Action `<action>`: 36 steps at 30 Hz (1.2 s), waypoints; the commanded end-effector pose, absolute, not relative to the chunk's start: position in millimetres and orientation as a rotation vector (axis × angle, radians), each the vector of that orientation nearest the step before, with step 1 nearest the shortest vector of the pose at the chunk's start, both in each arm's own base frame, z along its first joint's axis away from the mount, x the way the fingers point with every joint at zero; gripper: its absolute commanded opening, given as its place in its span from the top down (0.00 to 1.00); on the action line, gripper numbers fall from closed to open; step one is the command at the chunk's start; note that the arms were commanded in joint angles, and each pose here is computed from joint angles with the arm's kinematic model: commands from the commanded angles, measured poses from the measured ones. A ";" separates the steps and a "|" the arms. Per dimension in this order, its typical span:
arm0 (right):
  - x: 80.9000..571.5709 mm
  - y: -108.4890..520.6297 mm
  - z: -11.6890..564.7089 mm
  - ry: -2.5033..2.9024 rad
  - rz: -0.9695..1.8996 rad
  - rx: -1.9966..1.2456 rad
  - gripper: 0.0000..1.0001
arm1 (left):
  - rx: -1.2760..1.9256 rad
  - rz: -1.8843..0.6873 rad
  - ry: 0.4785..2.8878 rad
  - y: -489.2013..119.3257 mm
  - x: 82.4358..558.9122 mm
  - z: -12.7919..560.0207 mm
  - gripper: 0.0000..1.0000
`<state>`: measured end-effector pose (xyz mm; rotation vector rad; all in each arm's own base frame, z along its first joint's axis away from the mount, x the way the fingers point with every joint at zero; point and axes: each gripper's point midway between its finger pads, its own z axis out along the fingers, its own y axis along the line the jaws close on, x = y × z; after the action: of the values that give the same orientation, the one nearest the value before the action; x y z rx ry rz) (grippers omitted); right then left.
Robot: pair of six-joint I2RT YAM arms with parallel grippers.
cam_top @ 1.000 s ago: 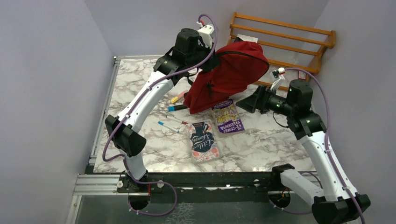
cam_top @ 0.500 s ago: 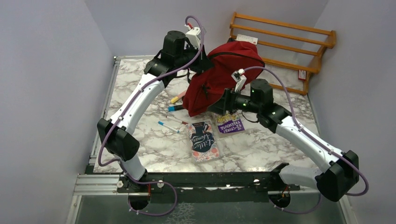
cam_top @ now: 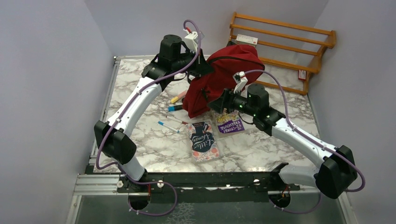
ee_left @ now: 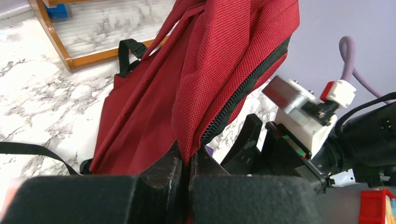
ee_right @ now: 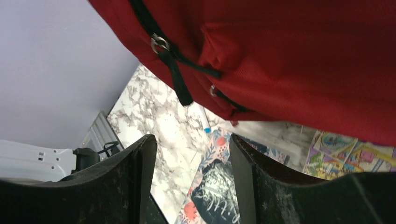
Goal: Pack the student bag
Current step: Unzip the student bag at the center of the board.
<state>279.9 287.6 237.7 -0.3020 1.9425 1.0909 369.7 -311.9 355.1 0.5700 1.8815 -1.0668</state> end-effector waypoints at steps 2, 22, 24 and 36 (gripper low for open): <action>280.3 303.6 273.4 1.706 1.124 -0.495 0.36 | 0.605 -1.140 1.750 -311.7 354.6 393.5 1.00; 304.4 330.3 286.9 1.632 1.172 -0.544 0.51 | 0.621 -1.181 1.762 -314.0 348.2 388.1 1.00; 305.8 331.4 285.5 1.637 1.172 -0.542 0.53 | 0.623 -1.186 1.764 -314.4 347.6 387.3 1.00; 316.4 332.2 270.1 1.690 1.140 -0.512 0.68 | 0.636 -1.203 1.765 -316.3 346.1 385.7 1.00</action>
<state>310.4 327.4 257.5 -0.5077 1.7331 1.1482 358.9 -317.8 352.9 0.5984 1.8759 -1.1578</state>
